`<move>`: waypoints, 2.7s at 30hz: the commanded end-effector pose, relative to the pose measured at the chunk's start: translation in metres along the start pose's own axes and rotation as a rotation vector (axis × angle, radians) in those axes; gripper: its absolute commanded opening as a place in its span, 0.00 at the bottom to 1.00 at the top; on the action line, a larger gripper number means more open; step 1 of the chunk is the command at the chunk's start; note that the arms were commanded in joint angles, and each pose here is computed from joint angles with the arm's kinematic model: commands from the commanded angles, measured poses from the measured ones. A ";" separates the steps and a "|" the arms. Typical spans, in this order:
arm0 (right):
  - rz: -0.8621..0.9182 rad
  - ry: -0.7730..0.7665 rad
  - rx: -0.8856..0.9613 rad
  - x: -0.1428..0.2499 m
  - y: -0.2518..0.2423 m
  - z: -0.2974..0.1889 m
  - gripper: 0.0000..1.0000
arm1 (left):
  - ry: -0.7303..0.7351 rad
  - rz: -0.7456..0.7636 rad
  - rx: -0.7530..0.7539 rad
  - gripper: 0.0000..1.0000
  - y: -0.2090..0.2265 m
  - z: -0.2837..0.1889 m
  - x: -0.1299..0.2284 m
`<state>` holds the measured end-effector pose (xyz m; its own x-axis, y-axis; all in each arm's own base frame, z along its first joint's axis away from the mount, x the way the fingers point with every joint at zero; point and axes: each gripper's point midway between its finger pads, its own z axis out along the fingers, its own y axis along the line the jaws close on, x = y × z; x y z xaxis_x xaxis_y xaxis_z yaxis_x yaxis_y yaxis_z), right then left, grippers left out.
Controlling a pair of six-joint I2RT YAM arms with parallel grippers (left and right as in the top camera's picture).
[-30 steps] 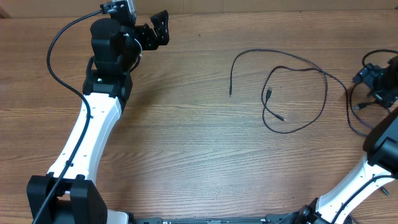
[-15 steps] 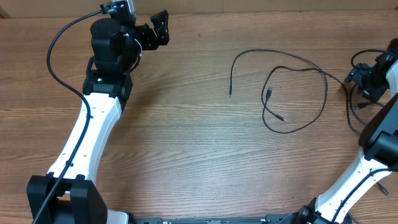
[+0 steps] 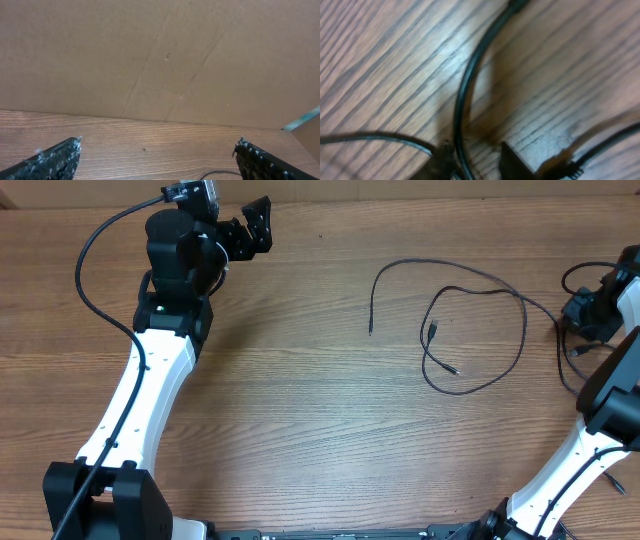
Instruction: Untangle cables
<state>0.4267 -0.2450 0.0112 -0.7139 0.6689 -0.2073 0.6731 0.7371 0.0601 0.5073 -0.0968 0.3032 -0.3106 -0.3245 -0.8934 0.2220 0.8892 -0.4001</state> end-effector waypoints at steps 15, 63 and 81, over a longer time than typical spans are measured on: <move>0.007 -0.126 0.008 -0.044 0.004 -0.030 0.04 | -0.010 -0.010 0.001 1.00 -0.004 0.000 -0.004; 0.082 -1.000 -0.084 -0.233 0.023 -0.214 0.14 | -0.030 -0.096 0.011 1.00 -0.006 0.000 -0.009; 0.273 -0.525 0.190 -0.133 -0.029 -0.147 1.00 | 0.001 -0.096 0.052 1.00 -0.013 -0.001 -0.003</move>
<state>0.4877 -0.3361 0.1569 -0.4569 0.6201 -0.6377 0.8064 0.5914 -0.0028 0.5064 -0.1008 0.3059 -0.3311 -0.4038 -0.8528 0.2171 0.8470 -0.4853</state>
